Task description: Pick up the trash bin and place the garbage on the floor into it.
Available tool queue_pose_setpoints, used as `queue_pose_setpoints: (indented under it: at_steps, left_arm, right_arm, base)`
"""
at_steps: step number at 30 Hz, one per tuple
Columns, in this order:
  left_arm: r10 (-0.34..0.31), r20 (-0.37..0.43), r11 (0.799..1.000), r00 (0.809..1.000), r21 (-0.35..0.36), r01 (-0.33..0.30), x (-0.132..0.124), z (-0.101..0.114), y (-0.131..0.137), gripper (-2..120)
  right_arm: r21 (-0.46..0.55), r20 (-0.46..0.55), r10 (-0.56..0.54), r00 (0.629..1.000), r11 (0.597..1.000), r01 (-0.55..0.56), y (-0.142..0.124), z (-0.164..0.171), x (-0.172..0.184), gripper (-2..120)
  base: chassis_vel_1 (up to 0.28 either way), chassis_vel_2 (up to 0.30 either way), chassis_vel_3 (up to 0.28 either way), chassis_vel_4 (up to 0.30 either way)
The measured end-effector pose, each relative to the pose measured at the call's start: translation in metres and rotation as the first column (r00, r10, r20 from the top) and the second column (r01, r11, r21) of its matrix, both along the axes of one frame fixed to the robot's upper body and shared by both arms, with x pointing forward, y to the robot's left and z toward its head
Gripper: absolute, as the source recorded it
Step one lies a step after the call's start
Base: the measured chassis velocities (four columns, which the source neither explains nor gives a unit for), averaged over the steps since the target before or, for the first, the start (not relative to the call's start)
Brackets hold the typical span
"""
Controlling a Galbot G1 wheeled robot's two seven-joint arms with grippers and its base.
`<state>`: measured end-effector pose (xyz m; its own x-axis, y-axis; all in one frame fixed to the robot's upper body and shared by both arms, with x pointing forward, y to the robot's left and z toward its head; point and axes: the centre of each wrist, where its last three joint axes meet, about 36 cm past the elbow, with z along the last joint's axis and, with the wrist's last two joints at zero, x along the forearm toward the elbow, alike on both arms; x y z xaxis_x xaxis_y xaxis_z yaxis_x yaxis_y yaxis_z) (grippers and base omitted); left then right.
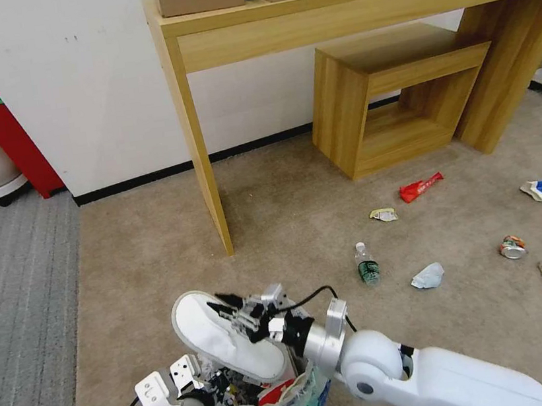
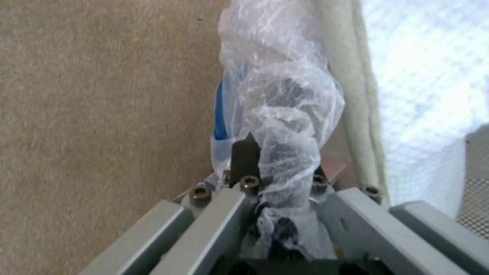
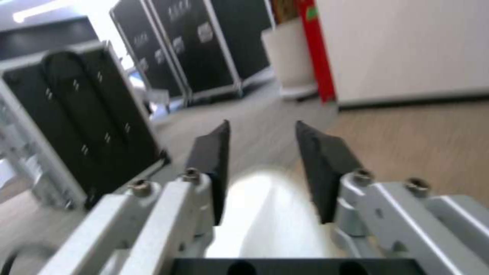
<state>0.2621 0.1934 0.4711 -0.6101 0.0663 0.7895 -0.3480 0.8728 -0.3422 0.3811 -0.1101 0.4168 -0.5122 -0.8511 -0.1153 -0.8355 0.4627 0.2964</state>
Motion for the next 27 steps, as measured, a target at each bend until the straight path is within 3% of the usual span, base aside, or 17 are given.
queue_pose_setpoints:
  at_steps: [2, 6, 16, 22, 27]
  left_arm:
    - [0.004, 0.02, 1.0, 1.0, 0.009, -0.004, 0.003, 0.002, 0.004, 0]
    - [0.008, 0.046, 0.999, 0.999, 0.047, -0.01, 0.005, 0.002, 0.007, 0]
    - [0.001, 0.107, 0.986, 0.994, 0.167, -0.019, 0.009, -0.005, 0.013, 0]
    - [-0.003, 0.14, 0.973, 0.99, 0.227, -0.03, 0.01, -0.003, 0.021, 0]
    - [0.001, 0.172, 0.973, 0.985, 0.227, -0.04, 0.009, 0.01, 0.028, 0]
  right_arm:
    - [0.054, 0.067, -0.035, 0.997, 0.998, 0.032, -0.008, 0.032, 0.02, 52]
    - [0.087, 0.101, -0.069, 0.992, 0.994, 0.06, -0.018, 0.06, 0.032, 66]
    - [0.085, 0.072, -0.144, 0.987, 0.987, 0.138, -0.031, 0.048, 0.026, 98]
    - [0.083, 0.06, -0.161, 0.985, 0.984, 0.156, -0.029, 0.042, 0.028, 100]
    - [0.078, 0.048, -0.176, 0.983, 0.982, 0.172, -0.027, 0.037, 0.029, 100]
  base:
    - [0.0, 0.0, 0.0, 0.0]
    - [0.0, 0.0, 0.0, 0.0]
    - [0.0, 0.0, 0.0, 0.0]
    - [0.0, 0.0, 0.0, 0.0]
    - [0.0, 0.0, 0.0, 0.0]
